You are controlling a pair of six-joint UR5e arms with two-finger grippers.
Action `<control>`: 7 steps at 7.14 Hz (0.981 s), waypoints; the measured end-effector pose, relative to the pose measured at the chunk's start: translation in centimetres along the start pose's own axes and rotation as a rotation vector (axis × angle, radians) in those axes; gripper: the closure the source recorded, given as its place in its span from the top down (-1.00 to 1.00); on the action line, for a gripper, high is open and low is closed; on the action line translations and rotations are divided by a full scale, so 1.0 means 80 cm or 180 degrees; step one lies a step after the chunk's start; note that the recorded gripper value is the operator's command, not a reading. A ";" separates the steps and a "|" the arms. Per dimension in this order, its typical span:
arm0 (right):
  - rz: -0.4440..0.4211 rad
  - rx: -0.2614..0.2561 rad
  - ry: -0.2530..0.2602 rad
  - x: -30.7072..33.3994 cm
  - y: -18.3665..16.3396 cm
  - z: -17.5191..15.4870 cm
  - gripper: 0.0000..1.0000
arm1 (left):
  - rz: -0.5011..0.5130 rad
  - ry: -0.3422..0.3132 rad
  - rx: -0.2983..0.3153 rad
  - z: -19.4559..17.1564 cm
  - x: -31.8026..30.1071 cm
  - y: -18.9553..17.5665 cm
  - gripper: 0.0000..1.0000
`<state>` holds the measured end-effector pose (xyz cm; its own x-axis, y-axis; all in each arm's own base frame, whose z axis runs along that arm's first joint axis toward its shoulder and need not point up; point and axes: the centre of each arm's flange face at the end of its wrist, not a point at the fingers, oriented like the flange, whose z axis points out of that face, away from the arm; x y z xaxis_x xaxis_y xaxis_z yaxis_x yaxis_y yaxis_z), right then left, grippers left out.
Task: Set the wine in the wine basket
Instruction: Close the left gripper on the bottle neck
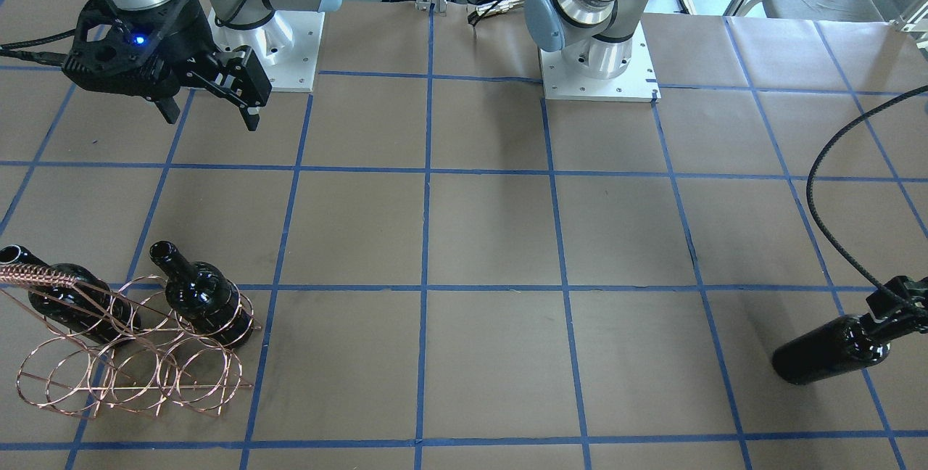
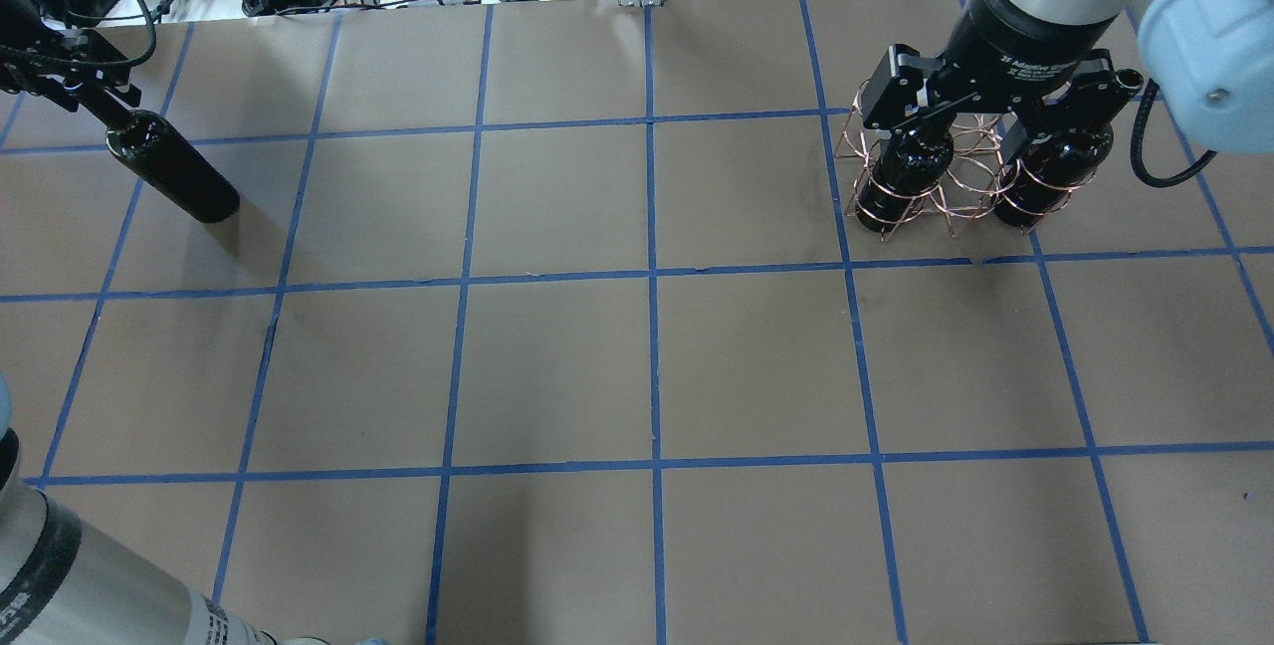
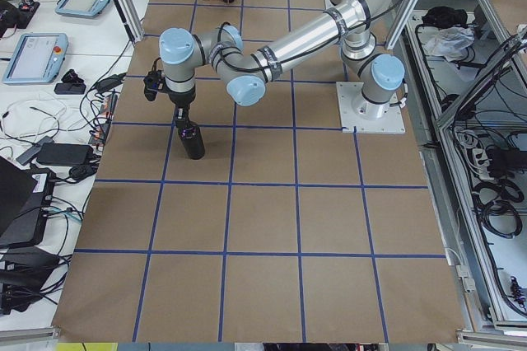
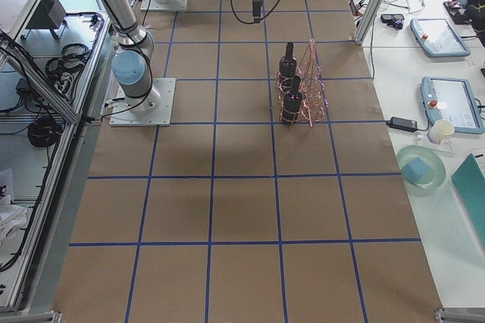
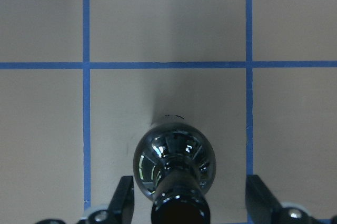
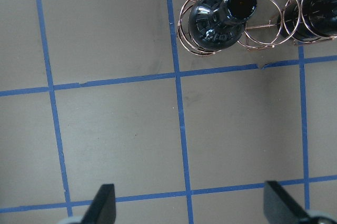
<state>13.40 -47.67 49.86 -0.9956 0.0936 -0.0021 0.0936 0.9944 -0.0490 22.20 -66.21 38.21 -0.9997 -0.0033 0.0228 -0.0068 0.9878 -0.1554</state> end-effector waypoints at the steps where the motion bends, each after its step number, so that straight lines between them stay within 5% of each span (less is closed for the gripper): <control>1: 0.0000 -0.0001 0.0000 0.000 0.000 0.000 1.00 | 0.0010 -0.0011 0.0022 0.000 -0.001 -0.001 0.52; 5: 0.0000 -0.0003 -0.0003 0.000 0.000 0.000 1.00 | 0.0030 -0.0041 0.0009 0.006 -0.002 0.001 0.28; 6: 0.0000 -0.0003 -0.0003 0.000 0.000 0.000 1.00 | 0.0037 -0.0048 -0.0025 0.008 -0.002 0.003 -0.59; 7: 0.0000 -0.0004 -0.0003 0.000 0.000 0.000 1.00 | 0.0053 -0.0053 -0.0045 0.010 -0.002 0.004 -1.00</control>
<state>13.41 -47.67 49.84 -0.9956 0.0936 -0.0030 0.0936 0.9945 -0.0479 22.35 -66.03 37.39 -0.9999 0.0107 0.0037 0.0100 0.9898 -0.1418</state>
